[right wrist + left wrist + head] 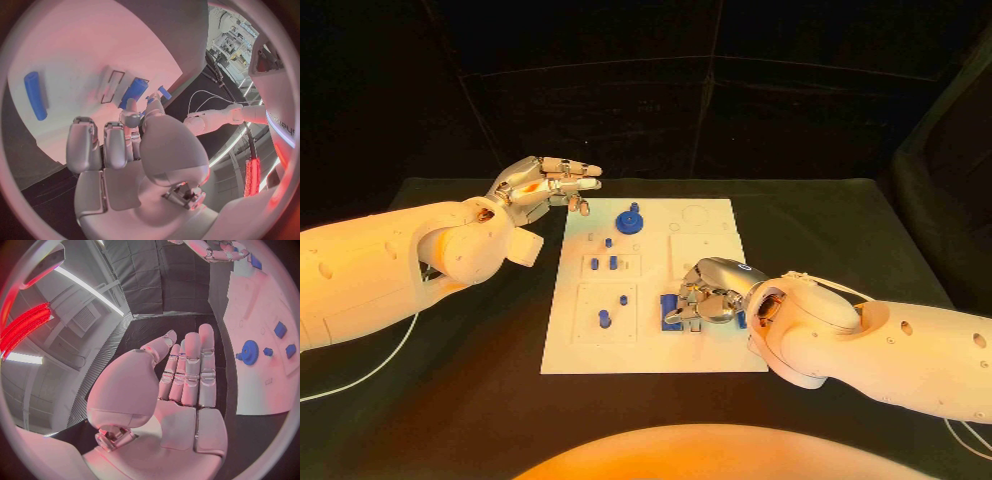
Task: Assemble the parts on the task board
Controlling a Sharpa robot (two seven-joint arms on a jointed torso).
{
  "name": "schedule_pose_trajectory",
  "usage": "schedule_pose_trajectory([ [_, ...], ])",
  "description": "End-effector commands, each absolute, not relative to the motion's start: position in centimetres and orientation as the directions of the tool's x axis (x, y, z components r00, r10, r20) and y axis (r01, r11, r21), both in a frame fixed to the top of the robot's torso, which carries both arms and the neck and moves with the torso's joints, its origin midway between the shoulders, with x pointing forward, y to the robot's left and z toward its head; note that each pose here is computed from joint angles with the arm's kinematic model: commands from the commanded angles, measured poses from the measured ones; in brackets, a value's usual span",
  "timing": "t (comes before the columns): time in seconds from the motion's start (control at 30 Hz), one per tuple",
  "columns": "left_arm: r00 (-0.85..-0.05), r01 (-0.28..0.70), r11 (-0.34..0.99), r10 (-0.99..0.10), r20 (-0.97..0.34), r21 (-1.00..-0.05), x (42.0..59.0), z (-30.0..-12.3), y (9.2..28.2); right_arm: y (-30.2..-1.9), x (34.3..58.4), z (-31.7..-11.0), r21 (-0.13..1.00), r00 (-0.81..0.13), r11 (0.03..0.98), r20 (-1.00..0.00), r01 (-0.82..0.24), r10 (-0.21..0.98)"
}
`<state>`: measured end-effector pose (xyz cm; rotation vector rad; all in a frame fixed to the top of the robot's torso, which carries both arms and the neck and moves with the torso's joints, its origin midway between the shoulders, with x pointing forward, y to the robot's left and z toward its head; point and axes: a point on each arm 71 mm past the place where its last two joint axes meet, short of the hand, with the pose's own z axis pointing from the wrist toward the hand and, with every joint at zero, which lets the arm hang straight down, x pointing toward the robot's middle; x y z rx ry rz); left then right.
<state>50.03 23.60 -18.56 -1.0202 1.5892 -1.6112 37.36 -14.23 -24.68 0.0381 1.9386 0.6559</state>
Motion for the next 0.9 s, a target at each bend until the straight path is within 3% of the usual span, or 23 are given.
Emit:
schedule_pose_trajectory([
  [0.03,-0.498,-0.070,-0.062,-0.863,0.089,-0.996,50.0,-18.4,23.5,-14.4,37.3,-24.4,0.491,-0.455,0.824,-0.825,-0.281,0.336],
  [0.23,-0.497,-0.070,-0.062,-0.863,0.089,-0.996,50.0,-18.4,23.5,-16.4,37.3,-24.2,0.520,-0.442,0.824,-0.808,-0.227,0.388],
  [0.57,-0.495,-0.069,-0.062,-0.864,0.088,-0.996,50.0,-18.4,23.6,-22.4,36.9,-23.8,0.524,-0.419,0.843,-0.797,-0.124,0.434],
  [0.9,-0.498,-0.069,-0.063,-0.863,0.089,-0.996,50.0,-18.5,23.5,-25.6,37.1,-24.3,0.371,-0.422,0.925,-0.854,-0.083,0.305],
])
